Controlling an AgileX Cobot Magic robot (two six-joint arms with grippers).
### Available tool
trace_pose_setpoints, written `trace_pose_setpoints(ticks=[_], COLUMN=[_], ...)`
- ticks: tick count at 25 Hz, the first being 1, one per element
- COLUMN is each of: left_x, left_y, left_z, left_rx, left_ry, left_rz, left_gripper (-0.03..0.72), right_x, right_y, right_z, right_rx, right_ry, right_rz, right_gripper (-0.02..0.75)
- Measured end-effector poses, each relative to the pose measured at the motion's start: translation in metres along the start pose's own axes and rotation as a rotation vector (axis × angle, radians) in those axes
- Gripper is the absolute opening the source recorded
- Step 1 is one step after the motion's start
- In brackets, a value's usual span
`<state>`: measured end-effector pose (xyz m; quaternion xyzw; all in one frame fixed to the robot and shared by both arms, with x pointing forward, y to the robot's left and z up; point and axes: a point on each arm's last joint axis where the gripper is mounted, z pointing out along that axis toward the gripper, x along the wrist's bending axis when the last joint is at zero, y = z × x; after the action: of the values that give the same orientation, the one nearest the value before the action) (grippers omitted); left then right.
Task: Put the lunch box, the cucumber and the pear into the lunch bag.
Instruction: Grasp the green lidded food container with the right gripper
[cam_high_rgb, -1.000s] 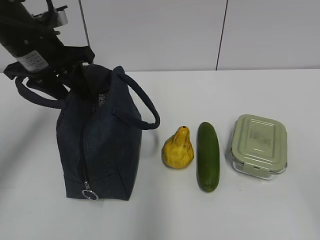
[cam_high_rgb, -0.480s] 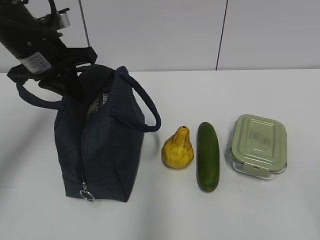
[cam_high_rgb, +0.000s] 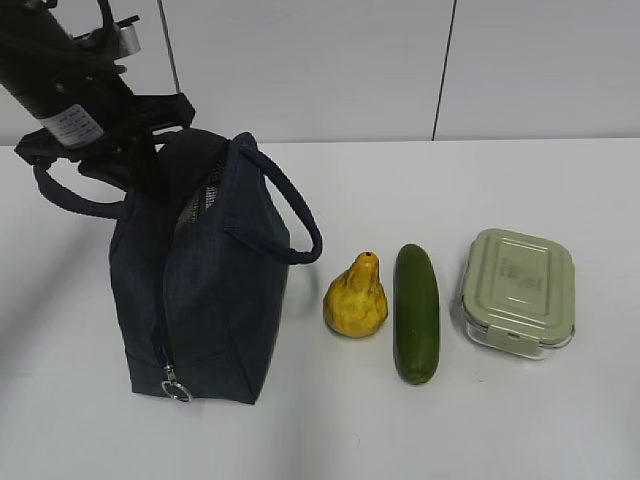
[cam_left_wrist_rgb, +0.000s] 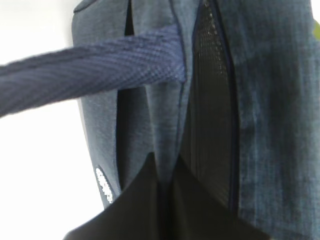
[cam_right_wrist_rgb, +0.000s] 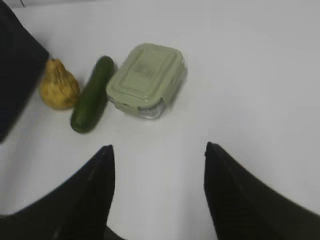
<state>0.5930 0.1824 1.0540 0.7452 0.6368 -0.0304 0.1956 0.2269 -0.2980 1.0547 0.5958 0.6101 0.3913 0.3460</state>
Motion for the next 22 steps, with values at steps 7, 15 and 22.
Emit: trace_pose_setpoints(ticks=[7, 15, 22], left_x=[0.0, 0.0, 0.0], left_y=[0.0, 0.0, 0.0], left_z=[0.0, 0.0, 0.0], left_rx=[0.0, 0.0, 0.0], left_ry=[0.001, 0.001, 0.001], left_rz=[0.0, 0.0, 0.0], left_gripper=[0.004, 0.004, 0.004], right_x=[0.012, 0.025, 0.031], right_y=[0.031, 0.047, 0.038], right_z=[0.045, 0.124, 0.188], right_rx=[0.093, 0.36, 0.518], right_ry=[0.118, 0.228, 0.298], right_rz=[0.196, 0.255, 0.244], right_gripper=[0.423, 0.423, 0.423])
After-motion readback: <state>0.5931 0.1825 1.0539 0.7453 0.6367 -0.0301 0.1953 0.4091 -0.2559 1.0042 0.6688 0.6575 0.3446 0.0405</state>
